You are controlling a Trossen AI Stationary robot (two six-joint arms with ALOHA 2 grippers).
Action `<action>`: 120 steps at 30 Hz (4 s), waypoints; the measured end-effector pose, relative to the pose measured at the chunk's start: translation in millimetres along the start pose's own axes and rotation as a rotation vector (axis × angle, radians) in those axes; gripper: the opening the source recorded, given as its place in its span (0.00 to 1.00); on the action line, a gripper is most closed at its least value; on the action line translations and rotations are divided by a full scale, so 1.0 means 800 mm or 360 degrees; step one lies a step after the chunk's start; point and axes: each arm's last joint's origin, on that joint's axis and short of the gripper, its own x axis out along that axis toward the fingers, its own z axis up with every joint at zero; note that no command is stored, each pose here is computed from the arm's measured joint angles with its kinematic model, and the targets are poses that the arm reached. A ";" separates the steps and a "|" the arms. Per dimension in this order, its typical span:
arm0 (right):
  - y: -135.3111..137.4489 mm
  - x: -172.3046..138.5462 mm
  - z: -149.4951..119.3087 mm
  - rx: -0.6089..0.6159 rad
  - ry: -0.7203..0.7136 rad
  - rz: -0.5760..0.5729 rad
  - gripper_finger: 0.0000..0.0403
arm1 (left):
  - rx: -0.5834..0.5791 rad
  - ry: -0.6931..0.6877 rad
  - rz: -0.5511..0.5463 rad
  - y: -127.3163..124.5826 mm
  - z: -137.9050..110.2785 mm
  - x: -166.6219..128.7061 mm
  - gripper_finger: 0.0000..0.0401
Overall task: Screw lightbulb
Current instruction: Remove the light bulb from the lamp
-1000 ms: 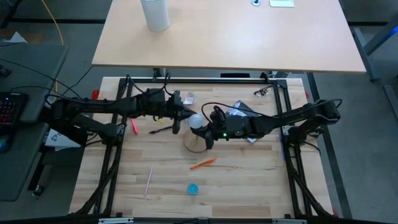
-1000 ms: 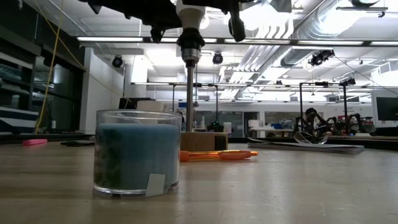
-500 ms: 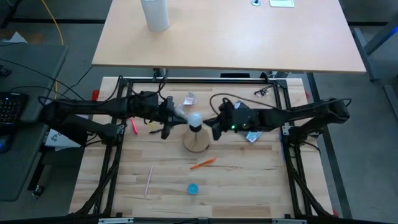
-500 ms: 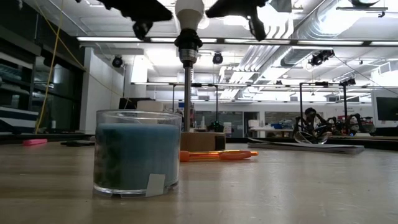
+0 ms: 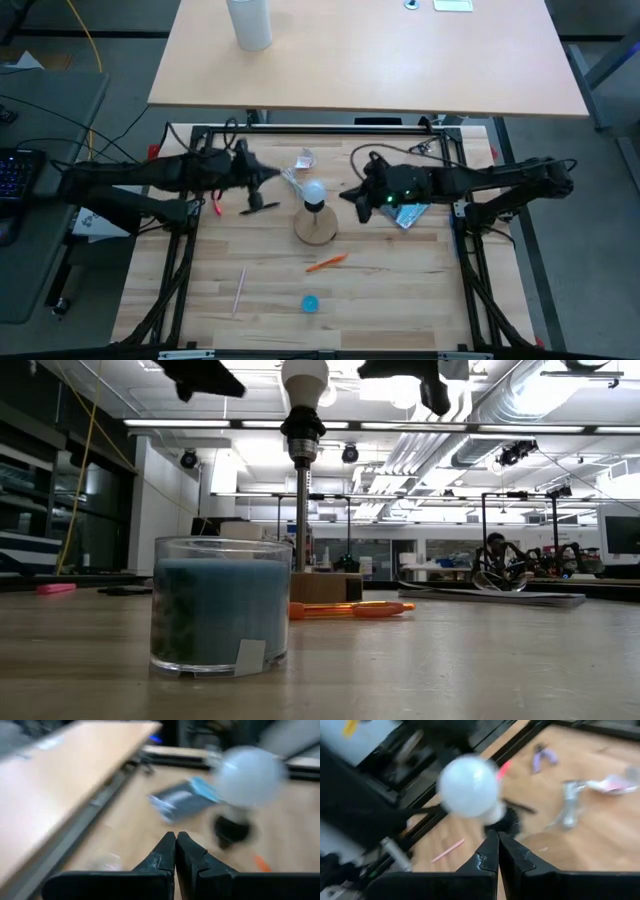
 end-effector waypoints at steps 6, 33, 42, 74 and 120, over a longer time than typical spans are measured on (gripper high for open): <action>0.020 0.043 -0.026 -0.0008 0.0075 0.0180 0.00 | -0.0043 -0.0080 -0.0051 0.020 0.007 0.057 0.00; -0.016 0.024 0.016 -0.0132 -0.0052 0.0046 0.00 | -0.0175 0.0171 -0.0510 -0.013 -0.010 0.058 0.00; -0.031 -0.024 0.029 -0.0157 -0.0011 -0.0061 0.00 | -0.0116 0.0162 -0.0257 -0.003 -0.011 -0.002 0.00; -0.006 0.064 -0.005 -0.0211 -0.0001 0.0155 0.00 | -0.0230 0.0032 -0.0473 -0.016 -0.006 0.099 0.00; 0.001 0.054 -0.004 -0.0253 0.0005 0.0233 0.00 | -0.0264 -0.0096 -0.0486 -0.011 0.005 0.099 0.00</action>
